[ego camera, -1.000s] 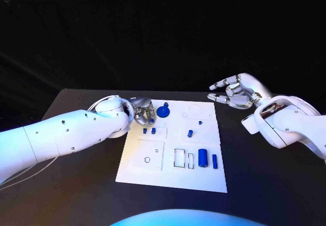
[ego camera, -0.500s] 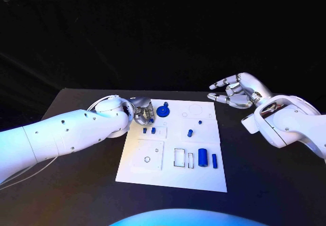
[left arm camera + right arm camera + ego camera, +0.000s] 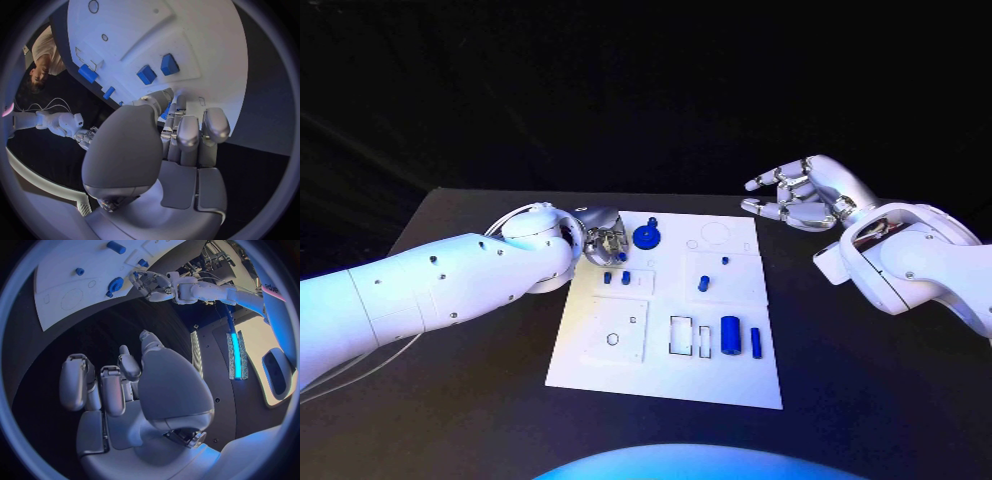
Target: Assemble the parts on the task board
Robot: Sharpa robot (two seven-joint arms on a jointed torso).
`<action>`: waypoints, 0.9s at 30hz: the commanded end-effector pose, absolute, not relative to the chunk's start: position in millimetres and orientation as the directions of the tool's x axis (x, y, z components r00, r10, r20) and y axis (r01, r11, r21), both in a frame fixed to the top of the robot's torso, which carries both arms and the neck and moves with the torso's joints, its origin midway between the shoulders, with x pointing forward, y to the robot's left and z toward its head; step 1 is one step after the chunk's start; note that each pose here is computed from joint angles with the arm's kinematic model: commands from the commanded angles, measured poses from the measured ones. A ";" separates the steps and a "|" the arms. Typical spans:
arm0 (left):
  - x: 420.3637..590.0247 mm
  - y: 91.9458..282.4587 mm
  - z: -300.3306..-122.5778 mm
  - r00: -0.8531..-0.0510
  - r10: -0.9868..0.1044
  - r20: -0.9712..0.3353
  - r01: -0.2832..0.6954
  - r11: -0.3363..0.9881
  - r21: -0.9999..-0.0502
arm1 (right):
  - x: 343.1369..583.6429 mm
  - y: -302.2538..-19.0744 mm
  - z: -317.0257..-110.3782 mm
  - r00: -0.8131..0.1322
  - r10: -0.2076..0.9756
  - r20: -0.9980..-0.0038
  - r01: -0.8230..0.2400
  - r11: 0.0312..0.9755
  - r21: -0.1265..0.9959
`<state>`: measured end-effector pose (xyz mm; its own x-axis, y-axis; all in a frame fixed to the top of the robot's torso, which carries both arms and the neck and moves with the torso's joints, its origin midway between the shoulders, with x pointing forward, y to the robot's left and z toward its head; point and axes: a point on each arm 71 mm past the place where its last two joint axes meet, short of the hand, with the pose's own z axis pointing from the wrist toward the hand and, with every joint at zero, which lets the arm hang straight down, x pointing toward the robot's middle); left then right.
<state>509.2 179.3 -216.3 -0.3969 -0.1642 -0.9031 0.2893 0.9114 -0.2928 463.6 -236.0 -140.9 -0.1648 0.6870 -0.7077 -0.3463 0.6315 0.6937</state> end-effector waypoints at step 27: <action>500.6 254.7 -185.0 -0.298 -0.839 -0.455 -0.004 0.478 -0.879 | 474.7 -213.0 -174.1 -0.139 0.024 -0.990 -0.408 0.909 0.080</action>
